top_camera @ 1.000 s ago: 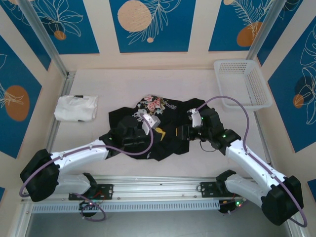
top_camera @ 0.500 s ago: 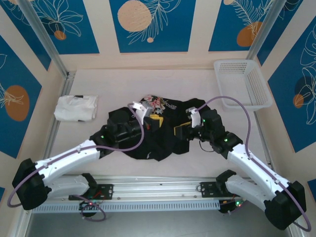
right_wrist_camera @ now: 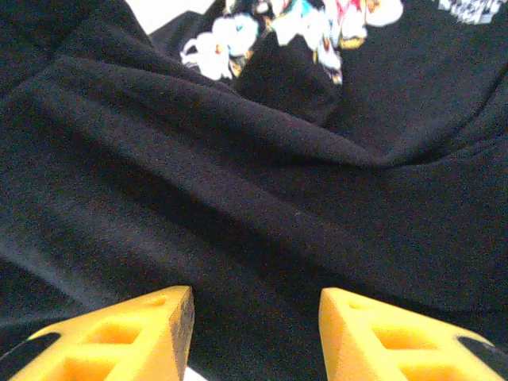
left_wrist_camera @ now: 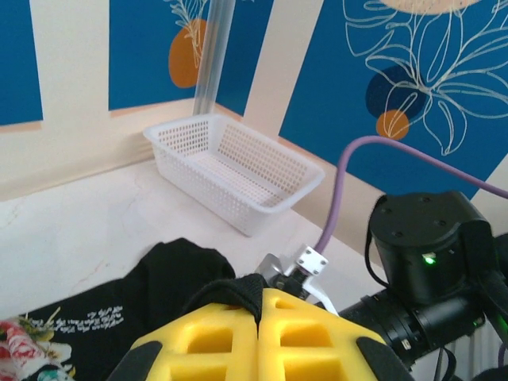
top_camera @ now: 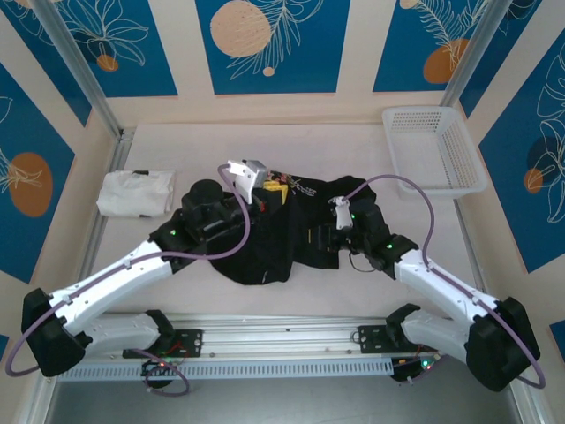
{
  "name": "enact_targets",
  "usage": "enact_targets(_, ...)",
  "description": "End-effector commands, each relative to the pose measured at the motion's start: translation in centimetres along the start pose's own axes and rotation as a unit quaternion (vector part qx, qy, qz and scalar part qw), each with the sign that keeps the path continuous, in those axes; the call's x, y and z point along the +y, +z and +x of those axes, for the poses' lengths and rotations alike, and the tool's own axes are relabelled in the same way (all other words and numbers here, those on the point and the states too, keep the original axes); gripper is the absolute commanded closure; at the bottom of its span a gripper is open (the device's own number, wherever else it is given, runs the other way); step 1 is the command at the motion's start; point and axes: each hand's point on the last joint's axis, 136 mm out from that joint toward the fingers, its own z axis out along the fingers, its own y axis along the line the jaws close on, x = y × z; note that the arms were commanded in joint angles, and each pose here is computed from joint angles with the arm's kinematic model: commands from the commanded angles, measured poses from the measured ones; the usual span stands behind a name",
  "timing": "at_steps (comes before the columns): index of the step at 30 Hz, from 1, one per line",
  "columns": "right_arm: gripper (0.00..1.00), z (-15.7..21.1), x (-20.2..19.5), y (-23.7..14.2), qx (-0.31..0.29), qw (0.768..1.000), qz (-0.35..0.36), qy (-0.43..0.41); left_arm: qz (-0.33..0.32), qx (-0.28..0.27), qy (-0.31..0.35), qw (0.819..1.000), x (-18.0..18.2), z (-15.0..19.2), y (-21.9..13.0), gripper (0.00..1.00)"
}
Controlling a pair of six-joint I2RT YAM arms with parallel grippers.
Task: Fold the inside-out t-shirt
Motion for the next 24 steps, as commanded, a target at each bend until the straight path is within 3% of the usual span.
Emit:
enact_targets(1, 0.53, -2.7, 1.1, -2.8, -0.050, 0.997, 0.005, -0.057, 0.013, -0.021, 0.006, 1.000, -0.7, -2.5, 0.6, 1.00)
enact_targets(8, 0.47, -4.9, 7.9, -6.6, -0.134, 0.973, -0.141, -0.126, 0.048, 0.000, -0.026, 0.998, -1.6, -0.9, 2.9, 1.00)
enact_targets(14, 0.45, -6.9, 9.3, -4.7, -0.162, 0.968, -0.152, -0.122, 0.077, 0.012, -0.037, 0.996, -2.8, -0.3, 3.7, 1.00)
enact_targets(16, 0.52, -7.5, 8.4, -3.7, -0.161, 0.974, -0.122, -0.104, 0.079, 0.014, -0.038, 0.996, -2.8, -0.1, 3.6, 1.00)
enact_targets(18, 0.80, -7.8, 6.8, -3.0, -0.156, 0.980, -0.082, -0.089, 0.076, 0.010, -0.037, 0.996, -2.8, -0.1, 3.2, 1.00)
enact_targets(20, 0.99, -7.7, 5.8, -3.0, -0.158, 0.981, -0.068, -0.085, 0.066, 0.007, -0.035, 0.997, -2.3, 0.0, 2.8, 0.99)
enact_targets(22, 1.00, -7.5, 5.3, -3.5, -0.165, 0.980, -0.071, -0.081, 0.057, 0.009, -0.029, 0.998, -1.9, 0.5, 2.5, 0.97)
enact_targets(24, 1.00, -7.1, 4.4, -4.0, -0.164, 0.981, -0.072, -0.072, 0.045, 0.018, -0.022, 0.999, -1.3, 1.4, 2.1, 0.88)
